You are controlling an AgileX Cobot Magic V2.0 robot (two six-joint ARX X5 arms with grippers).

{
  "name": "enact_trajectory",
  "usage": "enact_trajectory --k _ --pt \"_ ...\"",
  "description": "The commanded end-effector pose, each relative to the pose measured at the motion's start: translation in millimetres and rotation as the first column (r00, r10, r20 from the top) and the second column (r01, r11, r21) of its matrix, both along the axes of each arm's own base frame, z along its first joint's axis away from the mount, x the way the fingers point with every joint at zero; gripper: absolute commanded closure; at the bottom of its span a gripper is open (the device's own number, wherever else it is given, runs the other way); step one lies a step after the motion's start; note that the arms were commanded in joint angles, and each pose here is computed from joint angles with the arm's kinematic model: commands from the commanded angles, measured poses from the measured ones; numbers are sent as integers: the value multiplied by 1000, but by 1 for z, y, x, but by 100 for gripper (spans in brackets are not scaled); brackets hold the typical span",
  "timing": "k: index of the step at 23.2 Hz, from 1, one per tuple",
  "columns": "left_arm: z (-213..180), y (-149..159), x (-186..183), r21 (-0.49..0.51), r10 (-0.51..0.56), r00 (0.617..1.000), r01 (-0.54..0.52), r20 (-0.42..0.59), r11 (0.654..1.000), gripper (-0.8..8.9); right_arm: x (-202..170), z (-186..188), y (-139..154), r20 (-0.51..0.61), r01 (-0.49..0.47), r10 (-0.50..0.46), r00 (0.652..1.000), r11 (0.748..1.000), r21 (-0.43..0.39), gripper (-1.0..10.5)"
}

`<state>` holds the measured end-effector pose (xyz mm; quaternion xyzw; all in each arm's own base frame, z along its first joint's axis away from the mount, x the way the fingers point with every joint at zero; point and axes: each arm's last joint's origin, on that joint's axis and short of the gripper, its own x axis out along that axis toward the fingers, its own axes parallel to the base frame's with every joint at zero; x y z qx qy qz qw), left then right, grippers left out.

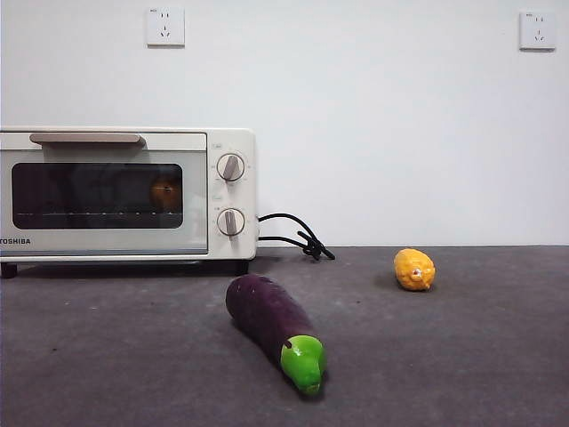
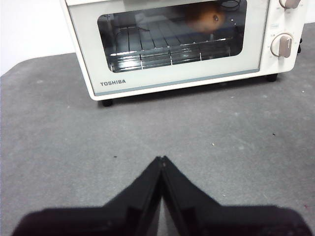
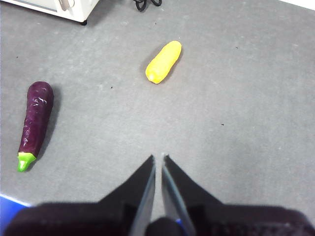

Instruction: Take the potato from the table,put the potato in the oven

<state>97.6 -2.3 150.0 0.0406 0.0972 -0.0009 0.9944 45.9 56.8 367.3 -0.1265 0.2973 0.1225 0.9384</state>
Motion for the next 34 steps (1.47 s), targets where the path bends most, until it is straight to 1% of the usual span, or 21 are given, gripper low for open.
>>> enact_trajectory --k 1,2,3,5,6,7,8,9,10,11,12,13,14,16,19,21,25,27,34 --pt "-4 0 1 4 -1 1000 1 -13 1000 818 1 -2 -3 12 58 -58 998 998 -14 914" --pt "-4 0 1 4 -1 1000 1 -15 1000 818 3 -2 -4 8 102 -103 995 995 14 914" --pt "-4 0 1 4 -1 1000 1 -18 1000 817 6 -2 -3 17 157 -159 987 986 59 914" --pt "-4 0 1 4 -1 1000 1 -20 1000 818 21 -3 4 83 244 -261 962 955 168 914" --pt "-4 0 1 4 -1 1000 1 -20 1000 817 29 -3 5 125 261 -291 949 942 211 914" --pt "-4 0 1 4 -1 1000 1 -20 1000 818 39 -5 9 170 237 -285 943 937 256 914" --pt "-4 0 1 4 -1 1000 1 -21 1000 818 47 -7 11 212 177 -244 946 940 292 914" --pt "-4 0 1 4 -1 1000 2 -22 1000 818 56 -12 13 266 72 -167 949 941 331 914" --pt "-4 0 1 4 -1 1000 1 -22 1000 817 63 -18 13 332 -47 -82 940 931 362 914" --pt "-4 0 1 4 -1 1000 1 -22 1000 818 69 -26 12 394 -154 -10 919 911 382 914" --pt "-4 0 1 4 -1 1000 2 -22 1000 818 73 -35 9 445 -223 26 895 891 397 914" --pt "-4 0 1 4 -1 1000 2 -22 1000 818 76 -46 5 486 -252 25 874 877 408 914" --pt "-4 0 1 4 -1 1000 1 -22 1000 818 77 -58 -1 512 -249 2 859 875 414 914" --pt "-4 0 1 4 -1 1000 1 -22 1000 817 76 -72 -10 530 -214 -47 847 882 420 914" --pt "-4 0 1 4 -1 1000 1 -22 1000 818 69 -92 -23 533 -143 -115 838 897 418 914" --pt "-4 0 1 4 -1 1000 1 -22 1000 818 64 -104 -31 544 -96 -160 824 906 413 914" --pt "-4 0 1 4 -1 1000 1 -22 1000 817 56 -128 -46 546 16 -260 796 911 411 914" --pt "-4 0 1 4 -1 1000 1 -22 1000 818 54 -140 -51 527 70 -298 796 910 409 914" --pt "-4 0 1 4 -1 1000 1 -22 1000 818 49 -174 -60 430 220 -386 816 895 387 914"
